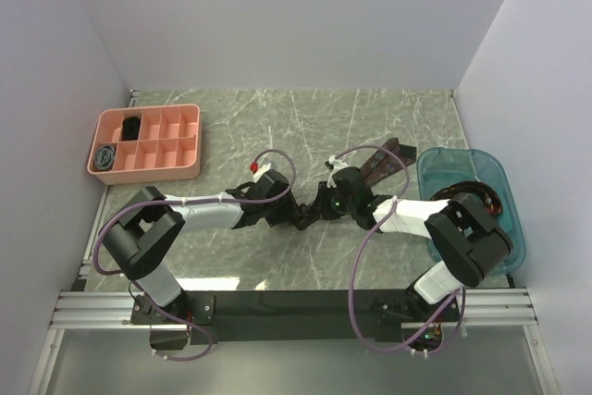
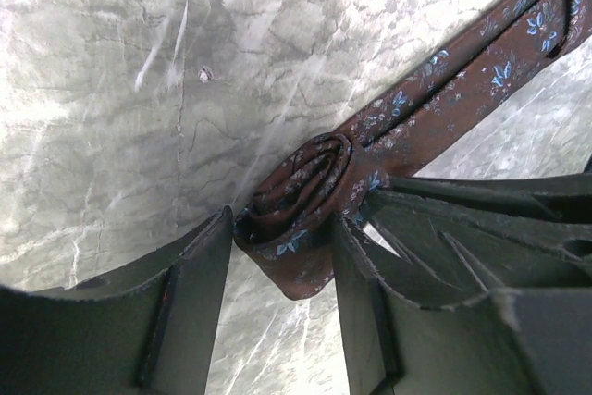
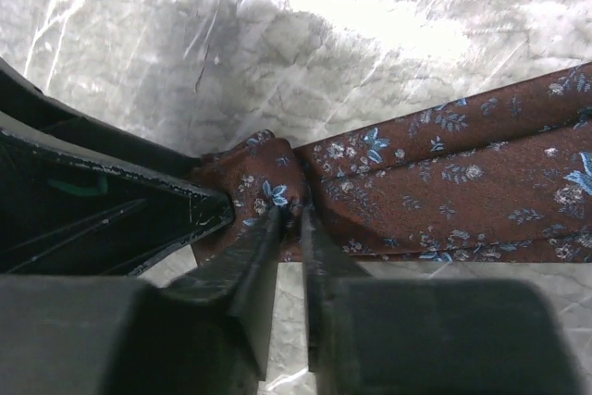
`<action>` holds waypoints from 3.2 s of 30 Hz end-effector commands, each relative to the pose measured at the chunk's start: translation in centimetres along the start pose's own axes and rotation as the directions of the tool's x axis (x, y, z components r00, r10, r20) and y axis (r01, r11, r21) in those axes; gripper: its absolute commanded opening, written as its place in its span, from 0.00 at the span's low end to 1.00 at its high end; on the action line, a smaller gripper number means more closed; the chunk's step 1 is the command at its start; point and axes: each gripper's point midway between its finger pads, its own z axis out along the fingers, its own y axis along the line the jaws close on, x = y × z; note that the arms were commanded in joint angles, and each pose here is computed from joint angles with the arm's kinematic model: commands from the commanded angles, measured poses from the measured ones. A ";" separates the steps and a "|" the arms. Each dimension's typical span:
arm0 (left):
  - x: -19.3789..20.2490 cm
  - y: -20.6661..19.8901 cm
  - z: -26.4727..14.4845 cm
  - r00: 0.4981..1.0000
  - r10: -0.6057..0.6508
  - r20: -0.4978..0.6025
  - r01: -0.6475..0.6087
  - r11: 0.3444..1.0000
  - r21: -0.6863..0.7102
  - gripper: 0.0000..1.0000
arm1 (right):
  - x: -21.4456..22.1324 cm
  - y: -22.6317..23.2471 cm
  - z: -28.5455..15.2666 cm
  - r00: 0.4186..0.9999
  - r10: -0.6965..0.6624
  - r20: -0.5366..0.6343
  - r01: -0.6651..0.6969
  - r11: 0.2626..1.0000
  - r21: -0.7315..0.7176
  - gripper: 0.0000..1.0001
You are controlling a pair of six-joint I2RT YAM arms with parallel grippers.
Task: Roll the ties
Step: Roll the tie
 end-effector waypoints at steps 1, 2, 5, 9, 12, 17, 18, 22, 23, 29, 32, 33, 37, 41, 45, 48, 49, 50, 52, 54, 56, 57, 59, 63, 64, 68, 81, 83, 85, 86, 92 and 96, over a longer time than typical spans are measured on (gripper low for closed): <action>0.7 1.3 0.2 0.999 0.041 -0.022 -0.042 0.997 -0.060 0.54 | 1.3 0.2 0.0 0.999 0.015 -0.040 -0.016 0.999 -0.027 0.16; 0.6 1.2 0.1 0.999 0.038 -0.018 -0.039 0.998 -0.059 0.54 | 1.6 0.2 0.0 0.998 0.021 -0.053 -0.022 0.999 -0.027 0.07; 0.2 1.8 -0.4 1.000 0.008 0.006 -0.007 0.996 -0.091 0.56 | 2.2 -0.3 0.2 0.993 0.085 -0.081 -0.085 0.996 0.008 0.00; -0.1 2.5 -1.6 0.993 -0.104 0.058 0.109 0.990 -0.092 0.69 | 3.5 -1.8 0.1 0.963 0.260 -0.073 -0.252 0.962 0.108 0.00; -0.2 2.0 -2.3 0.984 -0.161 0.074 0.164 0.986 -0.035 0.73 | 4.2 -2.7 -0.2 0.940 0.336 -0.050 -0.325 0.932 0.159 0.00; 1.1 1.2 -1.7 0.987 -0.157 0.019 0.157 0.988 0.001 0.71 | 4.7 -3.5 -0.5 0.912 0.410 -0.023 -0.397 0.895 0.203 0.00; 0.9 0.2 -1.6 0.988 -0.154 0.027 0.153 0.987 0.045 0.71 | 4.9 -3.4 -0.5 0.905 0.425 -0.023 -0.413 0.888 0.201 0.00; 1.6 -0.7 -1.2 0.993 -0.113 0.032 0.110 0.991 0.079 0.69 | 5.0 -3.5 -0.4 0.891 0.453 -0.023 -0.438 0.874 0.211 0.00; 1.6 -0.5 -0.9 0.994 -0.096 0.044 0.093 0.993 0.072 0.69 | 5.1 -3.5 -0.2 0.888 0.460 -0.027 -0.444 0.870 0.213 0.00; 1.4 -0.1 -0.7 0.995 -0.021 0.096 0.014 0.997 0.080 0.67 | 5.4 -3.1 0.0 0.874 0.482 -0.055 -0.462 0.862 0.211 0.00; 0.8 -0.1 -0.5 0.992 -0.008 0.127 -0.002 0.997 0.082 0.65 | 5.5 -2.9 0.0 0.873 0.484 -0.062 -0.464 0.862 0.203 0.00; 0.8 -0.2 -0.5 0.991 -0.008 0.130 -0.003 0.996 0.085 0.65 | 5.4 -2.9 0.0 0.871 0.486 -0.062 -0.467 0.861 0.201 0.00; 1.0 0.3 0.5 0.991 -0.009 0.133 0.000 0.998 0.068 0.61 | 5.3 -2.7 0.1 0.870 0.489 -0.065 -0.470 0.862 0.192 0.00; 1.4 0.4 1.4 0.992 -0.031 0.120 0.021 0.996 0.084 0.56 | 5.3 -2.5 0.0 0.867 0.493 -0.063 -0.476 0.860 0.184 0.00; 2.3 0.3 1.7 0.995 -0.020 0.098 0.011 0.996 0.091 0.49 | 5.2 -2.5 0.0 0.865 0.498 -0.058 -0.481 0.858 0.183 0.00; 2.6 0.5 1.8 0.996 -0.008 0.090 0.000 0.996 0.085 0.33 | 5.1 -2.5 -0.1 0.870 0.490 -0.054 -0.474 0.861 0.183 0.00; 2.6 0.5 1.7 0.996 -0.007 0.090 -0.001 0.996 0.085 0.28 | 5.0 -2.5 -0.1 0.871 0.488 -0.053 -0.472 0.862 0.182 0.00; 2.7 0.7 1.7 0.996 0.004 0.088 -0.011 0.997 0.079 0.18 | 4.7 -2.4 -0.1 0.877 0.477 -0.050 -0.463 0.869 0.174 0.00; 2.6 1.0 1.6 0.996 0.016 0.091 -0.021 0.998 0.059 0.12 | 4.1 -2.0 -0.2 0.885 0.463 -0.042 -0.453 0.879 0.151 0.14; 2.0 1.0 1.5 0.993 0.035 0.112 -0.040 0.998 0.043 0.06 | 2.3 -1.6 -0.9 0.901 0.433 -0.005 -0.429 0.895 0.122 0.22; 1.3 1.2 1.2 0.991 0.055 0.124 -0.058 0.998 0.020 0.02 | 0.2 -2.0 -2.0 0.918 0.393 0.059 -0.397 0.907 0.139 0.31; 0.7 1.4 1.1 0.990 0.053 0.131 -0.055 0.998 0.012 0.02 | -0.7 -2.9 -2.6 0.917 0.389 0.092 -0.399 0.902 0.164 0.32; 0.0 1.5 0.7 0.990 0.051 0.134 -0.053 0.999 0.011 0.01 | -2.2 -4.4 -4.0 0.922 0.360 0.144 -0.386 0.892 0.237 0.32; -1.7 1.7 0.3 0.990 0.043 0.136 -0.045 0.999 0.014 0.01 | -3.4 -8.5 -6.1 0.909 0.363 0.203 -0.414 0.833 0.367 0.31; -1.8 1.6 0.2 0.990 0.044 0.133 -0.047 0.999 0.018 0.01 | -3.4 -9.6 -6.4 0.903 0.377 0.204 -0.429 0.813 0.395 0.31; -2.5 1.3 0.3 0.994 0.039 0.100 -0.044 0.998 0.043 0.01 | -3.4 -10.9 -6.1 0.889 0.418 0.184 -0.456 0.781 0.426 0.31; -8.5 1.9 1.4 0.997 -0.029 0.078 0.023 0.997 0.078 0.01 | -8.1 -13.1 -0.2 0.817 0.561 0.135 -0.557 0.706 0.437 0.31; -9.1 1.8 1.6 0.997 -0.037 0.068 0.030 0.995 0.096 0.01 | -10.0 -13.6 1.2 0.815 0.564 0.132 -0.558 0.703 0.440 0.31; -9.8 2.2 1.8 0.997 -0.052 0.061 0.045 0.993 0.107 0.01 | -11.4 -14.0 2.2 0.815 0.566 0.126 -0.558 0.706 0.437 0.31; -10.0 2.2 1.9 0.997 -0.049 0.057 0.042 0.993 0.113 0.01 | -13.1 -14.1 3.1 0.828 0.546 0.130 -0.544 0.725 0.421 0.31; -8.6 3.3 1.9 0.998 -0.054 0.017 0.051 0.989 0.136 0.02 | -16.0 -12.5 2.6 0.902 0.413 0.126 -0.431 0.836 0.340 0.31; -7.2 4.4 1.6 0.996 -0.086 0.000 0.085 0.986 0.142 0.02 | -15.5 -7.3 0.7 0.955 0.276 0.108 -0.289 0.948 0.133 0.31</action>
